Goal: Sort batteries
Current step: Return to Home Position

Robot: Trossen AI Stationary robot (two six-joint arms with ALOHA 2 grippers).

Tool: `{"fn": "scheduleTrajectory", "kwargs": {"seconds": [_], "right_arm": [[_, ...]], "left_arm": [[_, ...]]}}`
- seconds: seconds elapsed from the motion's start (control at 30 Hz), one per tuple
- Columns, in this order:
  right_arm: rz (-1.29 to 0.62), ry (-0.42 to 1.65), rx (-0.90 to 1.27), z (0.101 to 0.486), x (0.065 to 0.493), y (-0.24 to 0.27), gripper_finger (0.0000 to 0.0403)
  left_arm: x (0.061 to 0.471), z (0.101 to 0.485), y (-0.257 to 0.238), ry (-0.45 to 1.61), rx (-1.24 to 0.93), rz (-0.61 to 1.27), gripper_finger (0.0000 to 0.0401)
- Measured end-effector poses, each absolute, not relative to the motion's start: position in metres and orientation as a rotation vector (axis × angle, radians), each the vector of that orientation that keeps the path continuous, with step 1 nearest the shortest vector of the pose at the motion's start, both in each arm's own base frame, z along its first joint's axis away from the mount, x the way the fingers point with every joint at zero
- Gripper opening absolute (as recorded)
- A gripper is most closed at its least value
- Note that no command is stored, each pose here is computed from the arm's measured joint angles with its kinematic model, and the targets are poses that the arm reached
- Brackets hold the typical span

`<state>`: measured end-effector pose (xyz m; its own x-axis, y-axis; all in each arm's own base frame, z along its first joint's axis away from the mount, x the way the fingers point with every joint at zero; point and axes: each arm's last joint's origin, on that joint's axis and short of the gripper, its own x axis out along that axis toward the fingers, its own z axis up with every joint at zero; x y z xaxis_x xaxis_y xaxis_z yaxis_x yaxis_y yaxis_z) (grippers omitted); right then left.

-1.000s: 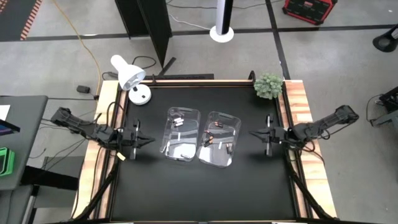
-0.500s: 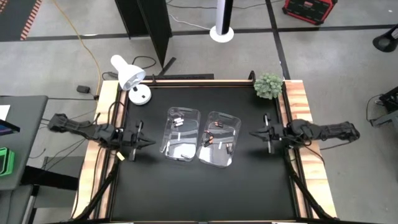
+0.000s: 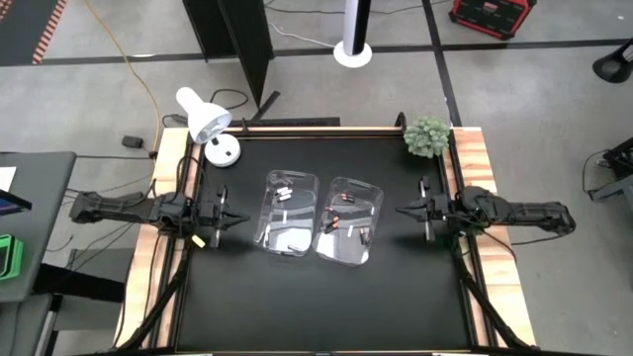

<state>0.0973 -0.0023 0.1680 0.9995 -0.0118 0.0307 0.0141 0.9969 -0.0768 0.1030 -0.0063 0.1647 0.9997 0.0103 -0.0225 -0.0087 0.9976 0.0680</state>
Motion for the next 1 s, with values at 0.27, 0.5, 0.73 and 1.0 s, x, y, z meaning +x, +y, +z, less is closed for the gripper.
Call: {"fn": "scheduleTrajectory", "kwargs": {"seconds": [0.27,0.5,0.73,1.0], "right_arm": [[-0.013,-0.027,-0.092,0.1676,0.0974,-0.0024,0.0009],[-0.012,-0.026,-0.008,0.1674,0.0974,-0.0023,0.0031],[-0.011,-0.026,0.034,0.1672,0.0974,-0.0023,0.0035],[-0.011,-0.026,0.034,0.1673,0.0974,-0.0023,0.0035]], "left_arm": [[0.1032,0.1629,-0.0023,0.043,0.085,0.039,0.0],[0.1031,0.1626,-0.0014,0.047,0.072,0.066,0.0],[0.1031,0.1625,-0.0014,0.047,0.065,0.068,0.0],[0.1031,0.1625,-0.0014,0.047,0.063,0.069,0.0]]}}
